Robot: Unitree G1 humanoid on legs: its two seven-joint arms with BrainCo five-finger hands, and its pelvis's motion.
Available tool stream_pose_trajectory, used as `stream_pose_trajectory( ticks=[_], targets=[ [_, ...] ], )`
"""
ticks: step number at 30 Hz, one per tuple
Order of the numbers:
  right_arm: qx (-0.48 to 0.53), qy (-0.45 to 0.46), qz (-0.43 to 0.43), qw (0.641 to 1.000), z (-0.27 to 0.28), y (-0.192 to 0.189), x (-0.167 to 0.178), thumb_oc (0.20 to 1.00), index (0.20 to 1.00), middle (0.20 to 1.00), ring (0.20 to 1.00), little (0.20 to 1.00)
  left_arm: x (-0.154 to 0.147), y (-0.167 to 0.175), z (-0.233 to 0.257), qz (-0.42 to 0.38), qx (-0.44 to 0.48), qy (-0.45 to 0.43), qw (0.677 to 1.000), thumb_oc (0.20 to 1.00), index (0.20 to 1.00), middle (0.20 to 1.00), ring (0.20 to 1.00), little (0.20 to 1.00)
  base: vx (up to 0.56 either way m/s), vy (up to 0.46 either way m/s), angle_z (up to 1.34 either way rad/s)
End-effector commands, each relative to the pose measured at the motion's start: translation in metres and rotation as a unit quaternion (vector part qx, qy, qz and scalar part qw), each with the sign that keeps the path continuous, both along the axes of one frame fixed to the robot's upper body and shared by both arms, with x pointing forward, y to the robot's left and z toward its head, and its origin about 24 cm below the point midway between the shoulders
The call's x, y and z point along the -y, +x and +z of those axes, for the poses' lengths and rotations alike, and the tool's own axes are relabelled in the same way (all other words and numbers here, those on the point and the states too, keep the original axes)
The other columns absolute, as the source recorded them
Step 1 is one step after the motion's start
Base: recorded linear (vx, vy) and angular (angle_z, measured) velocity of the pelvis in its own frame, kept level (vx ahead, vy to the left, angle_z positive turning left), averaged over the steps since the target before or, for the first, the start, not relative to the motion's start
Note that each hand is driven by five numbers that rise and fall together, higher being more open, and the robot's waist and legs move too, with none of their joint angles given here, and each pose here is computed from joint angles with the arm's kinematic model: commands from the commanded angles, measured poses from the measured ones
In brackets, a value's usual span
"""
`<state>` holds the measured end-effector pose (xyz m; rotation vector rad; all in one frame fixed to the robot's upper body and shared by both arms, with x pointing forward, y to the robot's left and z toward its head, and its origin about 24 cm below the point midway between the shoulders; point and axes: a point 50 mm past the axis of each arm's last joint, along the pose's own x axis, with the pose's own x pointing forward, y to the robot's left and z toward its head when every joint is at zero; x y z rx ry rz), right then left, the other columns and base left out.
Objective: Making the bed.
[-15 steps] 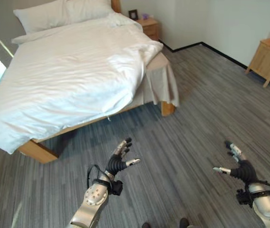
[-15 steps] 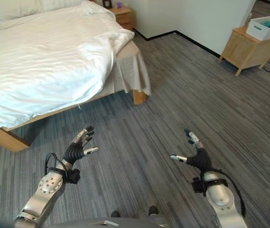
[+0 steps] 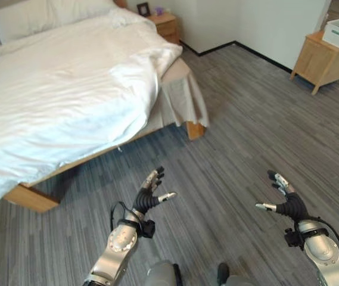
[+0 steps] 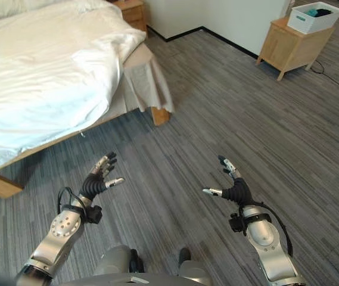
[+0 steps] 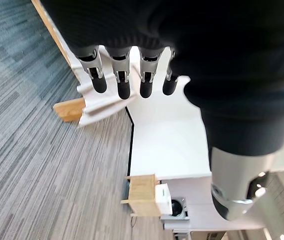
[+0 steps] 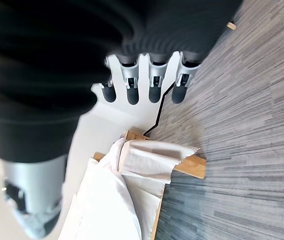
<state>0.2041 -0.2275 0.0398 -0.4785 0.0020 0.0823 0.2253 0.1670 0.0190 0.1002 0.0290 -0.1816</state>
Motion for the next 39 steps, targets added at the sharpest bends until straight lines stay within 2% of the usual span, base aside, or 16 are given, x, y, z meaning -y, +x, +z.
stream_pose_trajectory(
  ticks=[1,7,13,21,30,33,39],
  targets=[
    [0.063,-0.015,0.025,0.998,0.027,0.011,0.001,1.0,1.0,1.0,1.0,1.0,0.008,0.013,0.022,0.0,0.066,-0.022,0.998,1.0,1.0,1.0,1.0,1.0,0.42,0.007,-0.07],
    [0.058,-0.023,0.051,0.997,0.023,0.016,-0.012,1.0,1.0,1.0,1.0,1.0,0.016,0.012,0.017,-0.004,0.056,-0.038,0.998,1.0,1.0,1.0,1.0,1.0,0.47,-0.042,-0.3],
    [0.053,-0.019,0.085,0.995,0.02,0.014,-0.029,1.0,1.0,1.0,1.0,1.0,0.032,0.012,0.01,-0.05,0.027,-0.057,0.997,1.0,1.0,1.0,1.0,1.0,0.45,-0.003,-0.72],
    [0.041,0.013,0.073,0.996,0.013,0.014,-0.033,1.0,1.0,1.0,1.0,1.0,0.043,0.02,0.014,-0.063,0.029,-0.078,0.995,1.0,1.0,1.0,1.0,1.0,0.45,-0.08,0.62],
    [0.011,-0.012,0.065,0.998,0.001,0.008,-0.027,1.0,1.0,1.0,1.0,1.0,0.039,0.019,0.008,-0.054,0.021,-0.07,0.996,1.0,1.0,1.0,1.0,1.0,0.48,-0.28,0.69],
    [-0.011,-0.005,0.05,0.999,-0.006,0.004,-0.018,1.0,1.0,1.0,1.0,1.0,0.044,0.018,0.006,-0.056,0.014,-0.093,0.994,1.0,1.0,1.0,1.0,1.0,0.4,-0.35,0.4],
    [0.021,-0.003,0.031,0.999,0.009,0.014,-0.01,1.0,1.0,1.0,1.0,1.0,0.048,0.014,0.014,-0.077,0.017,-0.147,0.986,1.0,1.0,1.0,1.0,1.0,0.31,-0.323,-0.02]
  ],
)
